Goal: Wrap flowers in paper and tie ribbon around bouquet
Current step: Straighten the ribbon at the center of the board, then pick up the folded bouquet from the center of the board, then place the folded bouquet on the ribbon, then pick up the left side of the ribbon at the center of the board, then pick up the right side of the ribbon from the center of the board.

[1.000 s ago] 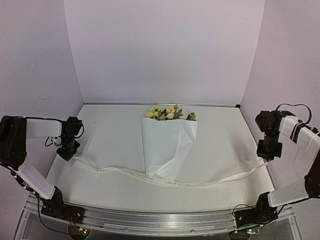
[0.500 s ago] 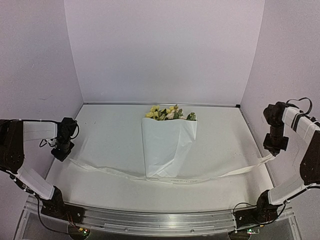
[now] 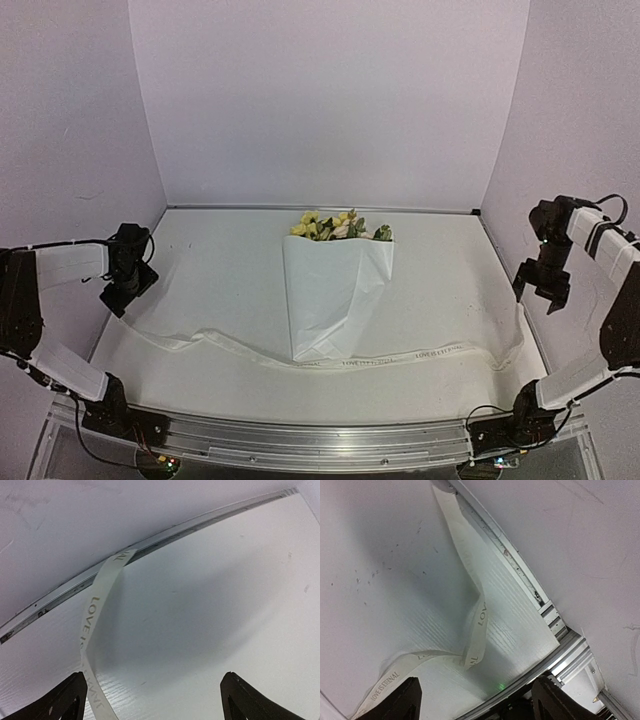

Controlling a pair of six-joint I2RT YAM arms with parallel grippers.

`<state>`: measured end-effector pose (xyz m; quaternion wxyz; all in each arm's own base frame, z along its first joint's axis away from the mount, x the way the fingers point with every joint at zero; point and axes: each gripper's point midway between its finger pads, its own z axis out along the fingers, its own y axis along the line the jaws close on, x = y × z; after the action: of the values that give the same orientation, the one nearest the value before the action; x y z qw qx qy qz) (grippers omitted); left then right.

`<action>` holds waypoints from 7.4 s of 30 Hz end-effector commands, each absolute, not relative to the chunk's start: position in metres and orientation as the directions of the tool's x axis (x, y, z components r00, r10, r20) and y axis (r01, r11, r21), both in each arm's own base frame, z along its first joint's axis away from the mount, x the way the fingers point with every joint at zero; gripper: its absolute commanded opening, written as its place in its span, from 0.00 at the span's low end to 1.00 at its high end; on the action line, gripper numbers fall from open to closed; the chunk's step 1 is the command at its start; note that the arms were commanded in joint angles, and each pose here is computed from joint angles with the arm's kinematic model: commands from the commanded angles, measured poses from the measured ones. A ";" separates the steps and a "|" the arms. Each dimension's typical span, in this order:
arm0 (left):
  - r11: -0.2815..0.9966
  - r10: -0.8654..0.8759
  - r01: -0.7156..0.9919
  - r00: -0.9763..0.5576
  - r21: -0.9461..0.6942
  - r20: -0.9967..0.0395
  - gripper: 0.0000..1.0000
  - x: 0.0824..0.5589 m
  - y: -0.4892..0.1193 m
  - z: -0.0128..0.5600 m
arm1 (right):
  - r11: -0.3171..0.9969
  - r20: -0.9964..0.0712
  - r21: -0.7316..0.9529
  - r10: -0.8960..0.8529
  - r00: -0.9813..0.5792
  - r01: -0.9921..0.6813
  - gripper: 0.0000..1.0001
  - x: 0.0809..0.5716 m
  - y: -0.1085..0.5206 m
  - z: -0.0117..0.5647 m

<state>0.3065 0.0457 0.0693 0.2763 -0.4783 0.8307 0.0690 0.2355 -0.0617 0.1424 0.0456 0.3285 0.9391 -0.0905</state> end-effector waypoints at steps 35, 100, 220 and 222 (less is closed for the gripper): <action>0.737 0.069 0.266 -0.944 -0.622 -0.322 0.58 0.311 -0.325 0.059 | 0.942 -0.305 0.332 0.067 -0.950 -0.040 0.98 0.301 0.315 0.075; 0.780 0.121 0.296 -0.936 -0.551 -0.332 0.70 0.296 -0.347 0.084 | 0.738 0.135 0.491 0.460 -0.878 0.462 0.00 0.318 0.343 0.060; 0.567 -0.796 -0.763 -0.411 -0.309 -0.444 0.00 0.297 0.006 0.046 | 0.634 -0.272 0.182 0.767 -0.581 0.752 0.08 0.233 0.069 0.002; 0.580 -0.788 -0.748 -0.415 -0.323 -0.455 0.00 0.302 0.006 0.051 | 0.635 -0.271 0.185 0.767 -0.582 0.750 0.01 0.237 0.069 0.003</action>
<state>0.2737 0.0070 0.0234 0.2418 -0.4807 0.8428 -0.0090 0.2336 0.0717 0.0038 0.1668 0.4302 0.8866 0.0315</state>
